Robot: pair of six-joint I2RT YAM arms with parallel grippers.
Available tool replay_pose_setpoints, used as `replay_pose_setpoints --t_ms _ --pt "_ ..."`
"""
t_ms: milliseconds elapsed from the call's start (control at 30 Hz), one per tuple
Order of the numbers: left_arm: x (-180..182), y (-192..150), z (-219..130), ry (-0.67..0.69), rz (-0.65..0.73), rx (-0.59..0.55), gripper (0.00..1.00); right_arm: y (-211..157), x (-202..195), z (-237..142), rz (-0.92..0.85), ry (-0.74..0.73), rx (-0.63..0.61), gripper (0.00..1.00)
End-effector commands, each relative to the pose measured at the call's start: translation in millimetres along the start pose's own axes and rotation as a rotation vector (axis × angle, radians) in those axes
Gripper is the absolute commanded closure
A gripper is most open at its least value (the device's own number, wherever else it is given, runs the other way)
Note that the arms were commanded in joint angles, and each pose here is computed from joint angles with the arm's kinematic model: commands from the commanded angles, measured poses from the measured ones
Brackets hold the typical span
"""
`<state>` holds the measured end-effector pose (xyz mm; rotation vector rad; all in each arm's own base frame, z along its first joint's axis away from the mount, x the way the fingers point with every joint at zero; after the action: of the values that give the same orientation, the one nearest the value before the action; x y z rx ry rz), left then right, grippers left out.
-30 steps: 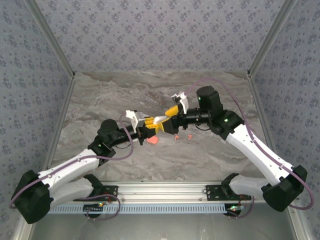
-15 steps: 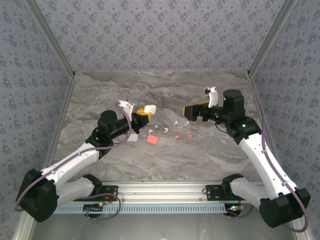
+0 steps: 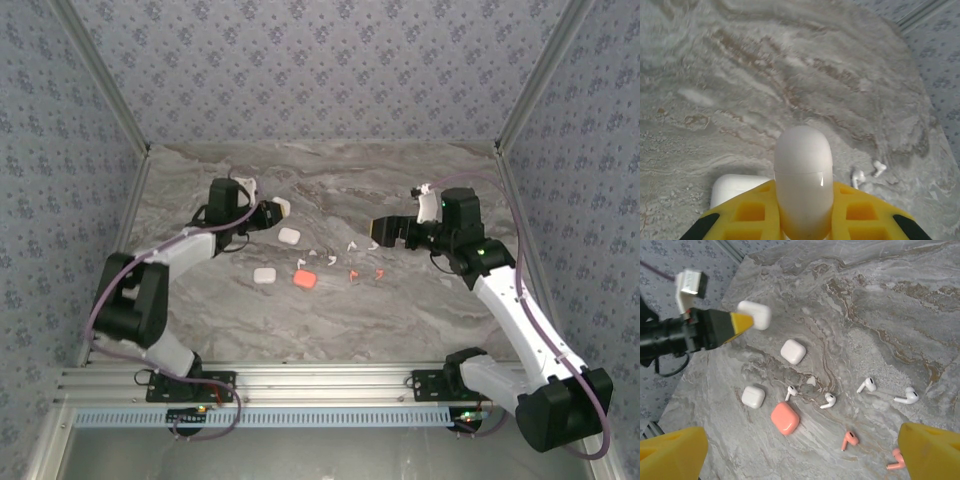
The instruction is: Insert wireless bluetooth earbuds into charging case
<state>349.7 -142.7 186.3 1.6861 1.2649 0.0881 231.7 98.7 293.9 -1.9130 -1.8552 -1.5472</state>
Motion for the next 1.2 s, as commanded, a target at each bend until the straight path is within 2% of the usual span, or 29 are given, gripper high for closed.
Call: replay_pose_setpoints --t_ms 0,300,467,533,600,667,933,1167 --pt "11 6 20 -0.021 -0.057 0.053 1.0 -5 -4 1 0.015 -0.032 0.017 0.0" --pt "42 -5 66 -0.004 -0.113 0.14 1.0 -15 -11 3 0.021 -0.062 0.044 0.0" --pt "50 -11 71 0.014 -0.122 0.168 0.88 -18 -12 6 0.019 -0.066 0.058 0.0" --pt "53 -13 71 0.025 -0.124 0.172 0.81 -18 -13 8 0.015 -0.068 0.066 0.0" --pt "56 -14 71 0.032 -0.124 0.178 0.69 -19 -13 10 0.007 -0.079 0.075 0.0" --pt "58 -15 70 0.045 -0.119 0.18 0.63 -19 -13 12 -0.007 -0.108 0.086 0.0" --pt "67 -10 59 0.091 -0.103 0.189 0.55 -18 2 36 -0.15 -0.203 0.177 0.0" --pt "58 10 23 0.134 -0.049 0.115 0.5 -20 30 86 -0.372 -0.242 0.282 0.0"
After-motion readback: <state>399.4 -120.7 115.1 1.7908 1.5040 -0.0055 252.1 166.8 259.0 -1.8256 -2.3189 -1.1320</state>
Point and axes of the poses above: each hand's point on the last joint's axis, 136 mm out from that joint toward the fingers, its own z axis out along the fingers, its own x axis along the line the jaws close on, y = z × x, the point moved 10 cm from there along -z, back along the fingers, and after that the axes turned 13 degrees about z, right-handed, at the moved point
